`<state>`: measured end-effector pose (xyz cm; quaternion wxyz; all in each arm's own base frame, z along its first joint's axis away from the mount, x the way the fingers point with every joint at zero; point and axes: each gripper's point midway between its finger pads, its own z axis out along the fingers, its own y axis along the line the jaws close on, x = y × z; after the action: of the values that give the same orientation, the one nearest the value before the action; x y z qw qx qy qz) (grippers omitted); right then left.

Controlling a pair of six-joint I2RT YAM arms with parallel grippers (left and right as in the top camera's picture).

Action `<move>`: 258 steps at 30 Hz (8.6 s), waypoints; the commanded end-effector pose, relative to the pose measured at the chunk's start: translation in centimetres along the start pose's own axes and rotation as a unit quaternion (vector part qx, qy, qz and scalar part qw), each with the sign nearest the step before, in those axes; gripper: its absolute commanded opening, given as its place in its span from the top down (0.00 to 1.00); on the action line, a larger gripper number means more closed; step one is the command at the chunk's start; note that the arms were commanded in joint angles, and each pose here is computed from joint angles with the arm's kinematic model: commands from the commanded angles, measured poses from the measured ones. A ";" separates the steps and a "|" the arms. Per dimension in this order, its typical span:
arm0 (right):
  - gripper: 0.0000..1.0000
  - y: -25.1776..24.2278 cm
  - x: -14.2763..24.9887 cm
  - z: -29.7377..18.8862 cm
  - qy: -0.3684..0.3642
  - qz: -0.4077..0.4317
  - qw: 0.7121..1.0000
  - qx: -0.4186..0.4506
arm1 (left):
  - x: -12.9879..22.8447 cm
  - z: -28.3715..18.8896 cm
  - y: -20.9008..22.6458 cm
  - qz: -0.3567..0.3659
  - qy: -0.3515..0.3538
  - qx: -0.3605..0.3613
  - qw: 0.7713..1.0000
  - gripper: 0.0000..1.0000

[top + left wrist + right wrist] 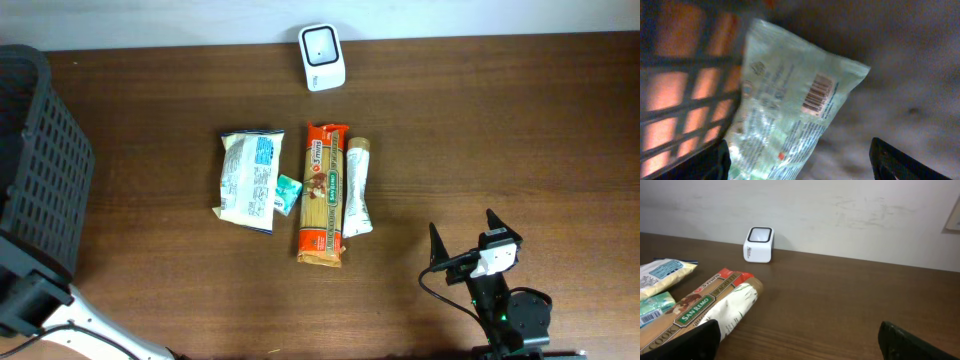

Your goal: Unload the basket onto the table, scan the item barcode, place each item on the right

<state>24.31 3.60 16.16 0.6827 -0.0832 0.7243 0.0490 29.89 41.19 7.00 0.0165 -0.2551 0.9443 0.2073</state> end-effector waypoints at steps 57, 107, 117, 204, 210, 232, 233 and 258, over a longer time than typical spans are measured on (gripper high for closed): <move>0.01 -0.2 0.3 0.0 0.001 0.005 1.000 0.005 | 5.7 -35.3 -18.1 0.104 -0.225 0.328 0.911 1.00; 0.01 -0.2 0.3 0.0 0.001 0.005 1.000 0.005 | 5.6 -41.3 -26.1 0.101 -0.384 0.317 0.861 0.25; 0.01 -0.2 0.3 0.0 0.001 0.005 1.000 0.005 | 3.1 -31.1 -3.0 -0.169 -0.328 0.141 0.919 0.12; 0.01 -0.2 0.3 0.0 0.001 0.005 1.000 0.005 | 10.4 -39.0 -25.3 0.164 -0.207 0.365 0.893 1.00; 0.01 -0.2 0.3 0.0 0.001 0.005 1.000 0.005 | 14.8 -32.9 -35.7 0.252 -0.140 0.382 0.878 1.00; 0.01 -0.2 0.3 0.0 0.001 0.005 1.000 0.005 | 16.7 -29.7 -43.0 0.318 -0.214 0.338 0.860 0.08; 0.01 -0.2 0.3 0.0 0.001 0.005 1.000 0.005 | 15.9 -30.6 -41.9 0.305 -0.222 0.339 0.862 0.05; 0.01 -0.2 0.3 0.0 0.001 0.005 1.000 0.005 | 6.3 -31.0 -18.6 0.184 -0.331 0.268 0.886 0.01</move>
<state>24.31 3.60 16.16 0.6827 -0.0832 0.7243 0.0490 35.58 11.63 26.75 0.3460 -0.0002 0.9379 0.0259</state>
